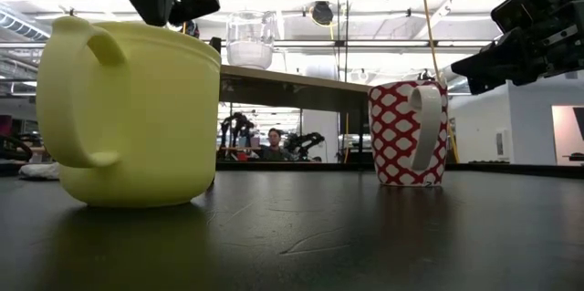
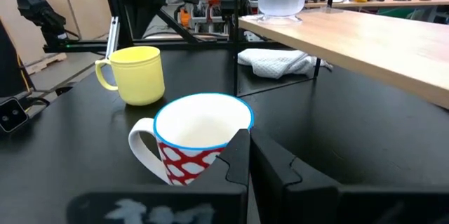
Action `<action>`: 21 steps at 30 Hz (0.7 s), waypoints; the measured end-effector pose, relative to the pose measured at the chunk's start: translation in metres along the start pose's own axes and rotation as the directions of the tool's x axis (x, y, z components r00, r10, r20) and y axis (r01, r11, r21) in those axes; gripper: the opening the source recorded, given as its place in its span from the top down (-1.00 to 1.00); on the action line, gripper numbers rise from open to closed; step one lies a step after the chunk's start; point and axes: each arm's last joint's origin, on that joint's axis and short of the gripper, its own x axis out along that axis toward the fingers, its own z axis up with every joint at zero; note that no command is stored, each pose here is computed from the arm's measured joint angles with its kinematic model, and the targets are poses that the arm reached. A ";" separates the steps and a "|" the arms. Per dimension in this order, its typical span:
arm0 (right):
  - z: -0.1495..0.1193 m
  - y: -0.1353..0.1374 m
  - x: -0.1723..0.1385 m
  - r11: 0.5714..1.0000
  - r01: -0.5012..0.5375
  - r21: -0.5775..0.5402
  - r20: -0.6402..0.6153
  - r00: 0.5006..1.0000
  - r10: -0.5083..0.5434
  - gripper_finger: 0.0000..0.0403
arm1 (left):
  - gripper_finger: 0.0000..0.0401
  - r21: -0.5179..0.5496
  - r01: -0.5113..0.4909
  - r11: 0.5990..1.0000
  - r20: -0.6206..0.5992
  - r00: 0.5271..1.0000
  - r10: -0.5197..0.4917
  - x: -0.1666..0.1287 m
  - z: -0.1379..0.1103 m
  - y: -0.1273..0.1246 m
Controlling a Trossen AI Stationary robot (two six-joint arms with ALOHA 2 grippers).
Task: Stack small to large cups/mugs on shelf
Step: Put the yellow mug on the shelf
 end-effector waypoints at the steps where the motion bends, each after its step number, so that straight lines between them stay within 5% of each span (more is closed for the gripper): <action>1: 0.000 0.000 0.000 1.000 0.000 0.000 0.000 1.000 0.000 1.00 | 1.00 -0.004 -0.001 1.000 0.001 1.000 0.001 0.000 0.000 0.000; 21: 0.000 0.000 0.000 1.000 0.000 -0.002 0.000 1.000 0.000 1.00 | 0.46 -0.041 -0.062 0.997 0.021 0.998 0.063 0.000 0.001 0.002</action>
